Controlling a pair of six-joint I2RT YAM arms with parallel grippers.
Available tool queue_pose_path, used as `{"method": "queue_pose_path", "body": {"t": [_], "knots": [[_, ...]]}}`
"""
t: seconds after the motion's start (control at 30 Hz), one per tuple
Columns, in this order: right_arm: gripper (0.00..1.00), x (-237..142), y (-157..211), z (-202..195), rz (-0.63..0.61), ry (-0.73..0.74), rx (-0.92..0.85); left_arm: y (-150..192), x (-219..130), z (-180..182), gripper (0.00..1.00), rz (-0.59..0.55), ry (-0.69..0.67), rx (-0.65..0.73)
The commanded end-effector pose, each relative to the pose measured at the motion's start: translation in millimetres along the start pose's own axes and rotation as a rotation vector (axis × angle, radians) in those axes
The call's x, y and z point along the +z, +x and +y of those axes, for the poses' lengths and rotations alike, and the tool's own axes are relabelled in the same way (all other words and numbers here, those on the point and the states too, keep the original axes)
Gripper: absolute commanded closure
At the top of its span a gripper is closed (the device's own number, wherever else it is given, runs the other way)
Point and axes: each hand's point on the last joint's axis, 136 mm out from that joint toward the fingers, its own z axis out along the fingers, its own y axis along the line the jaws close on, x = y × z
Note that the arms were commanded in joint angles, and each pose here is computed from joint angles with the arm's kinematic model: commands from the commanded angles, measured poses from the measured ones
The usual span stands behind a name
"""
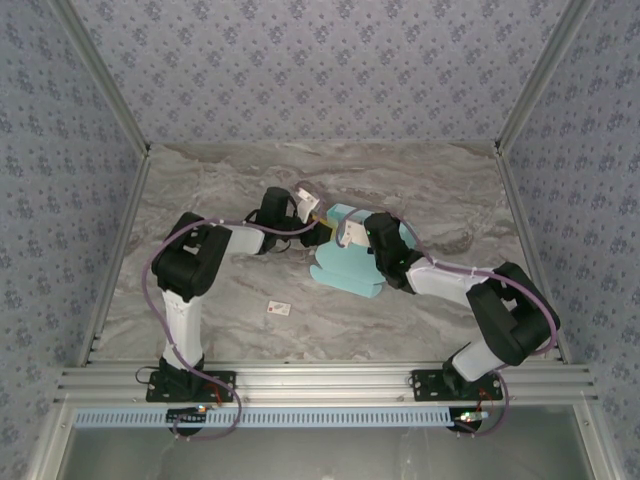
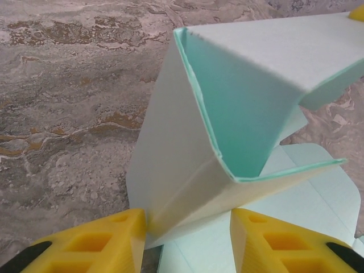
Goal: Fold the paper box
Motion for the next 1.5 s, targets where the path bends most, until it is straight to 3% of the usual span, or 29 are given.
{"method": "queue_pose_path", "body": {"t": [0.0, 0.7, 0.97, 1.47], "knots": [[1.0, -5, -11, -5, -0.031, -0.006, 0.009, -34, -7, -20, 0.58, -0.092, 0.029, 0.077], [1.0, -1, -8, -4, -0.017, -0.017, 0.02, -32, -11, -48, 0.54, -0.079, 0.118, 0.084], [1.0, -1, -10, -6, -0.018, -0.014, 0.025, -25, -5, -51, 0.61, -0.054, 0.137, 0.078], [1.0, -6, -16, -2, -0.035, -0.028, 0.031, -33, 7, -10, 0.63, -0.107, -0.083, 0.001]]}}
